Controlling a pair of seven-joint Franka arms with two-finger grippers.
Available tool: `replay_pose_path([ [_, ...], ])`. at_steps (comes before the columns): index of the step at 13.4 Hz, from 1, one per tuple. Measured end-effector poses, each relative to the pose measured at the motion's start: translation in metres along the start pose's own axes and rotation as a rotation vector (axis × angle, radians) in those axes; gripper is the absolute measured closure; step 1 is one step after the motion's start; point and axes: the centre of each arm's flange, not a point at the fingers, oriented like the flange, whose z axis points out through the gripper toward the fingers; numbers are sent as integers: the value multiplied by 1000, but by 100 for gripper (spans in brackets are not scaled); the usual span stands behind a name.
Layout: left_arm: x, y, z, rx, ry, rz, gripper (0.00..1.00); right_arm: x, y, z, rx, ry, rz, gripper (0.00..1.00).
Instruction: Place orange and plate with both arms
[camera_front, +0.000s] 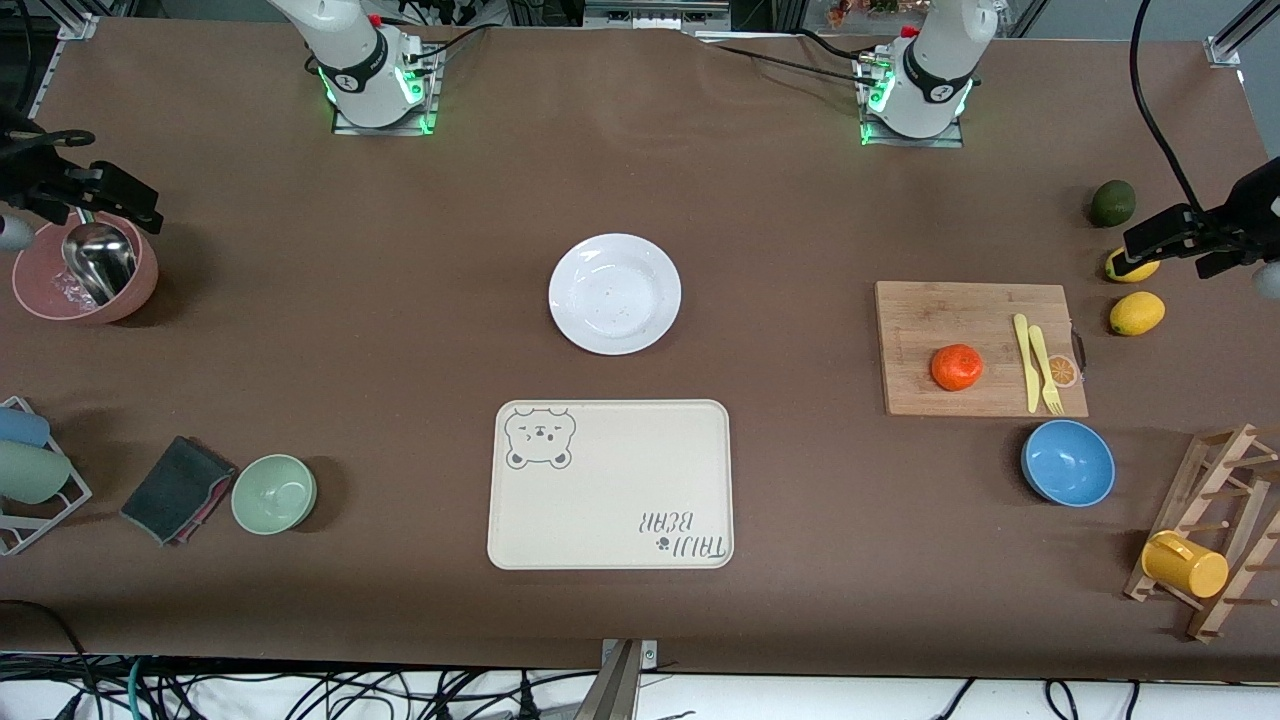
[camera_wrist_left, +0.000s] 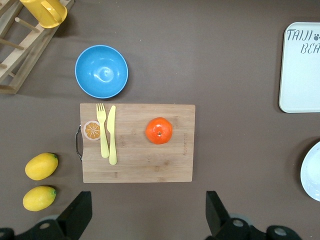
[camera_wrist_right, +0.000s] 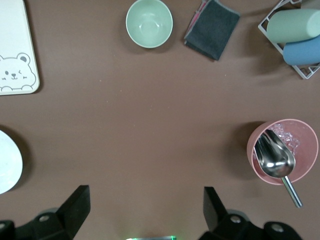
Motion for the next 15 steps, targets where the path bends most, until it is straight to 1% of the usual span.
replay_pose_path([
  [9,2,0,4,0,-8,-1,0,-3,-5,8,5,-35,-9,0],
  [15,2,0,4,0,-8,-1,0,-3,-5,10,4,-39,-12,0],
])
